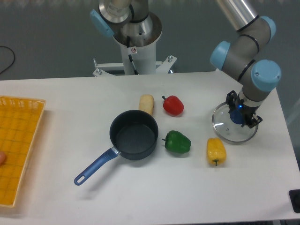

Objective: Place the lid on the table

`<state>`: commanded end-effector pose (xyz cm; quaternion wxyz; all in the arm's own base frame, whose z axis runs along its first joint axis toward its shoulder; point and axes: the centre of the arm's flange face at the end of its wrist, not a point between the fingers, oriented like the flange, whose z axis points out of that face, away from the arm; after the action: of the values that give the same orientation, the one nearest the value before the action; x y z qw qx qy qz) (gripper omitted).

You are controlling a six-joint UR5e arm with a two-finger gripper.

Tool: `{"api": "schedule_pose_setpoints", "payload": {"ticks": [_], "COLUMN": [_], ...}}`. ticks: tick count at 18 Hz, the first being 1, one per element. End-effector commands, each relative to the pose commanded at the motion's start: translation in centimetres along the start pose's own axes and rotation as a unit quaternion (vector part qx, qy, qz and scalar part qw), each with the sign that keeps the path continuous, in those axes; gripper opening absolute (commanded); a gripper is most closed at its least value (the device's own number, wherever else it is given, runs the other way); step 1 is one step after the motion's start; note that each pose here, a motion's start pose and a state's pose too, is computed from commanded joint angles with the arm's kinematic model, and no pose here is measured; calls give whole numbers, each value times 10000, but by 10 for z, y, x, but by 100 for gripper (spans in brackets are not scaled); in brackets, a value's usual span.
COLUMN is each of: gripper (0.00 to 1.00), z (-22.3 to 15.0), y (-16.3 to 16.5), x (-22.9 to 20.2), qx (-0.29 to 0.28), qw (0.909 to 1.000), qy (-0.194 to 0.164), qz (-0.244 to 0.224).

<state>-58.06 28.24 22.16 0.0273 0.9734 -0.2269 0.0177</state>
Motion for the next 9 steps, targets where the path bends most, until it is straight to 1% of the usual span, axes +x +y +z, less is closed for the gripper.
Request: {"api": "schedule_pose_setpoints", "payload": {"ticks": [9], "gripper": [58], "z": [5], "y": [-1], "x": [-2], "qx": [4], "qw": [10000], "qy": [22], "qz": [9]}}
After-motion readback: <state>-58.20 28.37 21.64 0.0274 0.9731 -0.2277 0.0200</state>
